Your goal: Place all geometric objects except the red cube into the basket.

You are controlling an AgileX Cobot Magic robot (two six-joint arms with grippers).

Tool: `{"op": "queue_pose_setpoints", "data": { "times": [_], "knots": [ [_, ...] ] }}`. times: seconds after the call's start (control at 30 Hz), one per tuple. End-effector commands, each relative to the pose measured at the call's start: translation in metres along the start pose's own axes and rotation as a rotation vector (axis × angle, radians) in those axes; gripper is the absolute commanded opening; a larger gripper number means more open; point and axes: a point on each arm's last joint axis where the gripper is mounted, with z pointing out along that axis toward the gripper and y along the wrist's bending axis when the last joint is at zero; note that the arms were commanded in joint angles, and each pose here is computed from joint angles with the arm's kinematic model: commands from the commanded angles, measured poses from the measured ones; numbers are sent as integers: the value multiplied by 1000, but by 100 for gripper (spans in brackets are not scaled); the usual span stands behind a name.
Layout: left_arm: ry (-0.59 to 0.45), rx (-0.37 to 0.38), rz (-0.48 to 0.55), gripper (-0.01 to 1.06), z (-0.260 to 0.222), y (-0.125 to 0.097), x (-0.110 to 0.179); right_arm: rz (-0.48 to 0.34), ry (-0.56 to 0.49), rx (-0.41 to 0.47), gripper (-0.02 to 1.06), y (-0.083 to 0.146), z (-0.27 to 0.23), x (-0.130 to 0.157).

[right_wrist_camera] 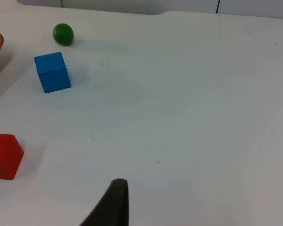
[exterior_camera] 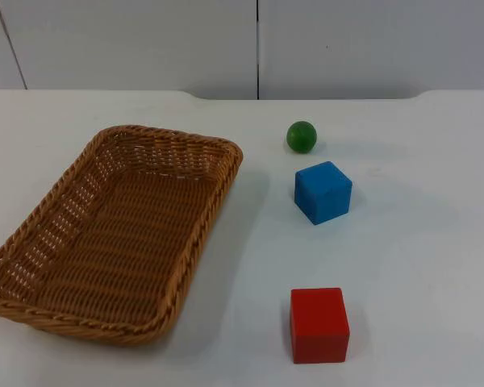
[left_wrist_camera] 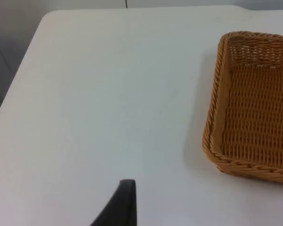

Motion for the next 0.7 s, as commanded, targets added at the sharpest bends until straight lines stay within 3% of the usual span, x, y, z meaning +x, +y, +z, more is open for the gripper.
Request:
{"op": "queue_pose_setpoints", "data": {
  "times": [0.0, 0.17, 0.3, 0.4, 0.43, 0.5, 0.67],
  "knots": [
    [-9, -13, 4, 105, 1, 1, 0, 2, -20, 12, 105, -1, -1, -1],
    [-10, -22, 6, 105, 1, 2, 0, 7, -24, 17, 105, -1, -1, -2],
    [36, -50, 21, 105, 12, 4, -21, 8, -10, 24, 105, -5, 11, -26],
    [-60, -97, 22, 105, 26, 8, -71, 73, -74, 44, 105, -12, 25, -73],
    [-60, -97, 22, 105, 26, 8, -71, 73, -74, 44, 105, -12, 25, -73],
    [-121, -128, 27, 105, 39, 11, -118, 65, -50, 49, 105, -17, 48, -113],
    [-126, -106, 18, 105, 72, 8, -186, 71, -1, 44, 105, -25, 87, -171]
  ]
}}
